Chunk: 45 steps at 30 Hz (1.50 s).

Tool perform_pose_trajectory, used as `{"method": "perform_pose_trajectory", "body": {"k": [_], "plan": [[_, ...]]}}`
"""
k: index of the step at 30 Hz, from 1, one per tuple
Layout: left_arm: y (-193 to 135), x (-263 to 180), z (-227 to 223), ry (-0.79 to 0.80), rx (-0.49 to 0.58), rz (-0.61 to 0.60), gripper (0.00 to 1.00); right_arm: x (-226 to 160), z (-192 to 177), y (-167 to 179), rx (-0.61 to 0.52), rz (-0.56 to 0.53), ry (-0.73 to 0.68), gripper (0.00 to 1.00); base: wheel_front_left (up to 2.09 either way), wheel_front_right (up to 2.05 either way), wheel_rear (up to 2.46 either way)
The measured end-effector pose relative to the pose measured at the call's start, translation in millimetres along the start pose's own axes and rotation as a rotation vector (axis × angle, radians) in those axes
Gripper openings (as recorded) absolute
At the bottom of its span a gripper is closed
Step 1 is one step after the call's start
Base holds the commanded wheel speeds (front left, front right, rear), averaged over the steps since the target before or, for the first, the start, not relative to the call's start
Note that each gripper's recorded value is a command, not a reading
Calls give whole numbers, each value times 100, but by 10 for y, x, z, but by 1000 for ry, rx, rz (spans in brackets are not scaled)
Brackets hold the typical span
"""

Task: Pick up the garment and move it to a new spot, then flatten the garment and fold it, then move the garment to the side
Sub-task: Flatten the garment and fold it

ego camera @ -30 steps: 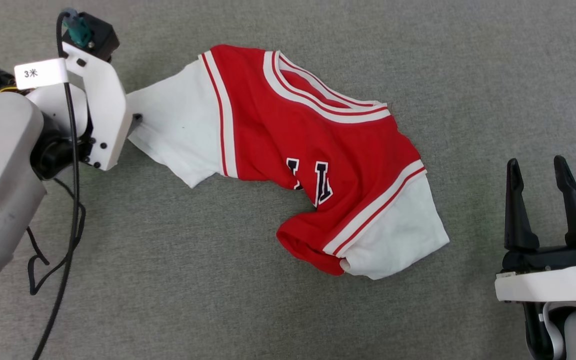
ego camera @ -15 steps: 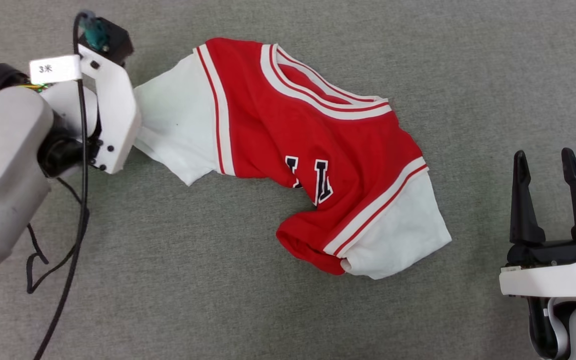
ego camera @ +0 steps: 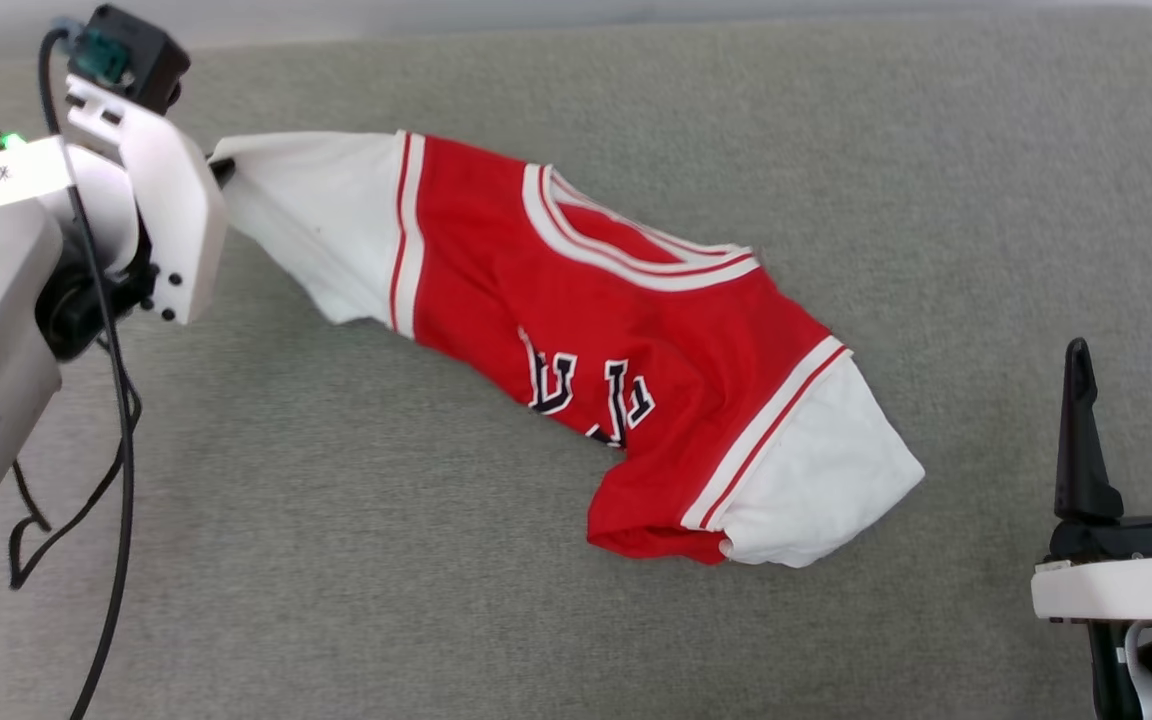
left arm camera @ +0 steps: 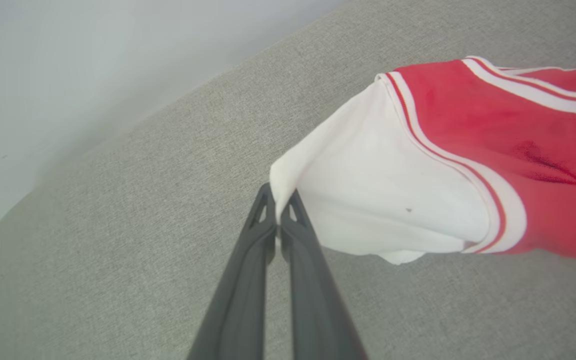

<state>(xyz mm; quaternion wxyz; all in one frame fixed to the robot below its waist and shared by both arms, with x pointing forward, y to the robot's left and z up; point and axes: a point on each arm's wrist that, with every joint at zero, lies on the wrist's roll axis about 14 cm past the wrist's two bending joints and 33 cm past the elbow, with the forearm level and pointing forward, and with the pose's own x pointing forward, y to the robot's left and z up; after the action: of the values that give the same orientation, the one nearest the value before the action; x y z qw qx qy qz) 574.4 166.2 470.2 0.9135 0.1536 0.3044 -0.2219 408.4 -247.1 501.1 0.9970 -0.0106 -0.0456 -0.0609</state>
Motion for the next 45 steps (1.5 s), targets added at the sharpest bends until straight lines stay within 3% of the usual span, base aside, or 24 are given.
{"method": "perform_pose_trajectory", "body": {"k": [8,17,23,36,45], "plan": [[289,-520,-96,-58,-40,105,0,42,349,188,-71,63,-99,100,0,0,0],[400,-874,-80,-117,-51,164,0,282,718,523,-193,236,-210,100,0,0,0],[386,-996,-93,-136,-50,174,0,420,612,688,-237,365,-37,100,0,0,0],[341,-959,-117,-151,-57,157,0,-36,-334,808,-319,626,712,100,0,0,0],[349,-867,-124,-162,-50,149,0,-144,-704,934,-383,719,907,100,0,0,0]]}}
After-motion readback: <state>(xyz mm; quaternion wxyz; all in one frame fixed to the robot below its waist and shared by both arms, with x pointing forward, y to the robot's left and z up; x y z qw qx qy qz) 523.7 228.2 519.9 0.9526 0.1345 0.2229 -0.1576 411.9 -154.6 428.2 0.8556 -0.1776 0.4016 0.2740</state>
